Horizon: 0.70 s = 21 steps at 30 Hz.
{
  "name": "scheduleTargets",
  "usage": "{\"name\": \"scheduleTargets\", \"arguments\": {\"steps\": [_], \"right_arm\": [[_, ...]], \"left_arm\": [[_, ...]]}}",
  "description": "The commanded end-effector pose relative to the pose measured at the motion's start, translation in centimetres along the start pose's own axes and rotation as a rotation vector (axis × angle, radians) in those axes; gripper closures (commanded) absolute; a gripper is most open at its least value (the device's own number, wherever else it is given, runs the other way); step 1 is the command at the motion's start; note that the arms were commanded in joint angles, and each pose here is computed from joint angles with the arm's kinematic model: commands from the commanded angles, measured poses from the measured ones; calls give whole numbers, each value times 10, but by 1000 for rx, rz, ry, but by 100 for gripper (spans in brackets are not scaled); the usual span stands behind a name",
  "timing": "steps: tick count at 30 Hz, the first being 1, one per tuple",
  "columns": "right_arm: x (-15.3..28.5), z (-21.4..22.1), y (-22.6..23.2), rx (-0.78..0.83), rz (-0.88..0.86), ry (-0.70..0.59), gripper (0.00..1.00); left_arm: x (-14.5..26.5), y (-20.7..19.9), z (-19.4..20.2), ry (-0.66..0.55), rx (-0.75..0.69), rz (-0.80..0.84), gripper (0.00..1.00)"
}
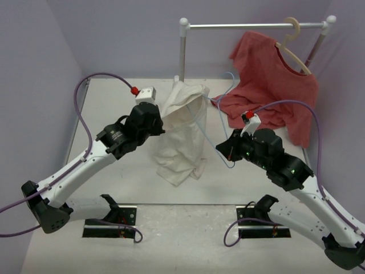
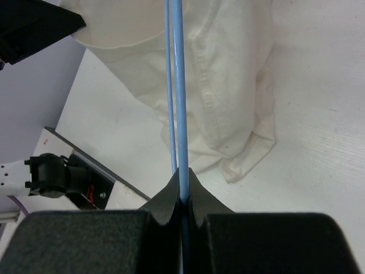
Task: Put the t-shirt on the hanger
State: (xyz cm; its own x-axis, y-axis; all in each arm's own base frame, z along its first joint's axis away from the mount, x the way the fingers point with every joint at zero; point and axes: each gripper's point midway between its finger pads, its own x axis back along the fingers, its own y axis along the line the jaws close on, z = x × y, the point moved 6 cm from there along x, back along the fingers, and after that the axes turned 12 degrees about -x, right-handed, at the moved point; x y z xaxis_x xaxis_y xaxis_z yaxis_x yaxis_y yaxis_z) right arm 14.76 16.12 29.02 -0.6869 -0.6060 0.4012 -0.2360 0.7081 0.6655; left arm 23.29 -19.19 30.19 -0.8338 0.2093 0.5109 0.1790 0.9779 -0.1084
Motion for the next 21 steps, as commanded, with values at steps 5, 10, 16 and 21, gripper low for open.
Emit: {"name": "scheduleTargets", "arguments": {"steps": [5, 10, 16, 21], "right_arm": [[3, -36, -5, 7, 221, -131, 100], [12, -70, -8, 41, 408, -256, 100], [-22, -75, 7, 70, 355, -150, 100], [-58, -46, 42, 83, -57, -65, 100]], "left_arm": [[3, -69, 31, 38, 29, 338, 100], [0, -82, 90, 142, 62, 372, 100], [10, -70, 120, 125, 170, 458, 100], [34, -86, 97, 70, 134, 628, 100]]}}
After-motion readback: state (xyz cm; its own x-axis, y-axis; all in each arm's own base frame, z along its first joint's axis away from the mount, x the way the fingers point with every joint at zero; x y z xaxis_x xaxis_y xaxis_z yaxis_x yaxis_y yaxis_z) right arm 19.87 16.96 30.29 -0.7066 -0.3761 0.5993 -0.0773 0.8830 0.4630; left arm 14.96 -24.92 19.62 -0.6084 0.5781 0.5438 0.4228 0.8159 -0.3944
